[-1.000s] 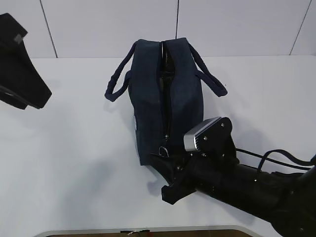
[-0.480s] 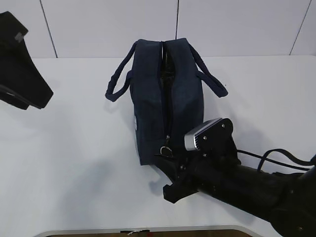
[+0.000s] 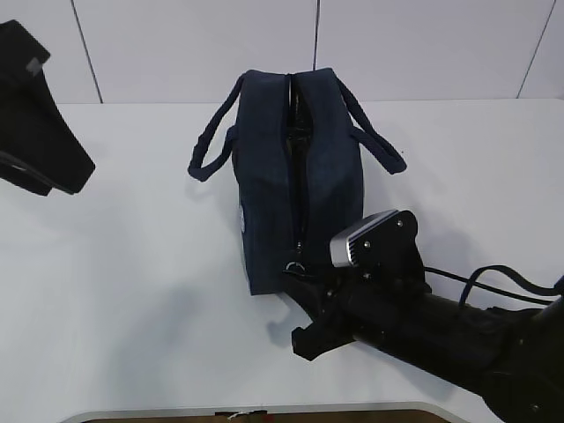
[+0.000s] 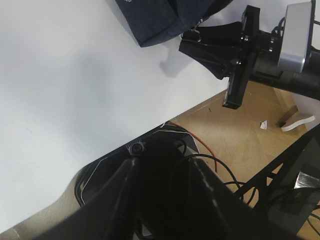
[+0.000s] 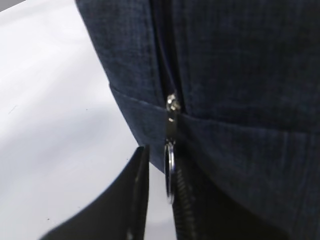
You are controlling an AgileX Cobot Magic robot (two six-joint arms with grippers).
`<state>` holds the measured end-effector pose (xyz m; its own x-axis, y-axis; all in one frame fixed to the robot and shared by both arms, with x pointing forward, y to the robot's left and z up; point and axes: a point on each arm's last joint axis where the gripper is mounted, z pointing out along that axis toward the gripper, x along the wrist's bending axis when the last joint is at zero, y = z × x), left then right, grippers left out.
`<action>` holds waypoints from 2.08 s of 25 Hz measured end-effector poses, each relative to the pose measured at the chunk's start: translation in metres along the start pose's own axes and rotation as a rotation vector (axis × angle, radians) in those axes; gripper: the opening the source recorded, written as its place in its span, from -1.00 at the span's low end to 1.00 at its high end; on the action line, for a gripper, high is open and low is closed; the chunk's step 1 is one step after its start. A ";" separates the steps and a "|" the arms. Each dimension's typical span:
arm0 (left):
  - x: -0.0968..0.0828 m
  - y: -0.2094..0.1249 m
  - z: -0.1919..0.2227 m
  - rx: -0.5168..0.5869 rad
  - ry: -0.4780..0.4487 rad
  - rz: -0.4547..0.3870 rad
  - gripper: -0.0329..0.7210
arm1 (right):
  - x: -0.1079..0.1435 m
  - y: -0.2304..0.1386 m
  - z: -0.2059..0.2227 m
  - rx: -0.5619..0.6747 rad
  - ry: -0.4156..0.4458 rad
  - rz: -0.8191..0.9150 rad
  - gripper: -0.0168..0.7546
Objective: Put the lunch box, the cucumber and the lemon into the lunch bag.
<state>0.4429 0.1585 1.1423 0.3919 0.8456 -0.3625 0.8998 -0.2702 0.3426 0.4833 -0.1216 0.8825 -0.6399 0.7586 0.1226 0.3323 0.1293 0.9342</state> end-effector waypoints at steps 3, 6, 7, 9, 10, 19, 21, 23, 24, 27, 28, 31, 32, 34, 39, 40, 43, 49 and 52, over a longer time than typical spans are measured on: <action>0.000 0.000 0.000 0.000 0.000 0.000 -0.28 | 0.000 0.000 0.000 0.002 0.000 0.000 -0.84; 0.000 0.000 0.000 0.000 0.000 0.000 -0.28 | 0.000 -0.001 0.000 0.011 -0.004 0.001 -0.94; 0.000 0.000 0.000 0.000 0.000 -0.001 -0.28 | 0.000 -0.001 0.000 0.015 -0.004 0.001 -0.94; 0.000 0.000 0.000 0.000 -0.004 -0.002 -0.28 | 0.000 -0.001 0.000 0.017 -0.005 0.001 -0.94; -0.001 0.000 0.000 0.001 -0.006 -0.003 -0.28 | -0.001 -0.002 0.000 0.023 -0.006 0.001 -0.94; -0.001 0.000 0.000 0.001 -0.013 -0.005 -0.28 | 0.001 0.015 -0.009 0.044 -0.018 -0.016 -0.94; -0.001 0.000 0.000 0.001 -0.013 -0.005 -0.28 | 0.002 0.020 -0.012 0.041 -0.020 -0.021 -0.94; -0.001 0.000 0.000 0.001 -0.013 -0.005 -0.28 | 0.002 0.025 -0.015 0.038 -0.022 -0.024 -0.94; -0.001 0.000 0.000 0.001 -0.013 -0.005 -0.28 | 0.003 0.027 -0.016 0.035 -0.023 -0.026 -0.94; -0.001 0.000 0.000 0.001 -0.013 -0.005 -0.28 | 0.003 0.033 -0.019 0.025 -0.025 -0.030 -0.94; -0.001 0.000 0.000 0.001 -0.013 -0.005 -0.28 | 0.004 0.035 -0.021 0.023 -0.024 -0.033 -0.94; -0.001 0.000 0.000 0.001 -0.015 -0.006 -0.28 | 0.004 0.039 -0.024 0.028 -0.028 -0.037 -0.94; -0.001 0.000 0.000 0.001 -0.015 -0.006 -0.28 | 0.004 0.040 -0.025 0.029 -0.029 -0.038 -0.94; -0.002 0.000 0.000 0.002 -0.017 -0.006 -0.28 | 0.005 0.043 -0.028 0.030 -0.031 -0.042 -0.94; -0.002 0.000 0.000 0.002 -0.026 -0.009 -0.28 | 0.007 0.049 -0.035 0.056 -0.028 -0.069 -0.94; -0.003 0.000 0.000 0.003 -0.031 -0.011 -0.28 | 0.007 0.050 -0.037 0.067 -0.029 -0.075 -0.94; -0.003 0.000 0.000 0.003 -0.035 -0.013 -0.28 | 0.007 0.051 -0.042 0.115 -0.043 -0.081 -0.94; -0.004 0.000 0.000 0.004 -0.039 -0.014 -0.28 | 0.008 0.055 -0.047 0.123 -0.044 -0.097 -0.94; -0.004 0.000 0.000 0.004 -0.039 -0.014 -0.28 | 0.009 0.062 -0.045 0.105 -0.035 -0.118 -0.94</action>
<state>0.4412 0.1556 1.1435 0.3866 0.8307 -0.4007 0.9058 -0.2603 0.3343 0.4670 -0.1359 0.9564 -0.6552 0.7554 0.0003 0.3280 0.2841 0.9009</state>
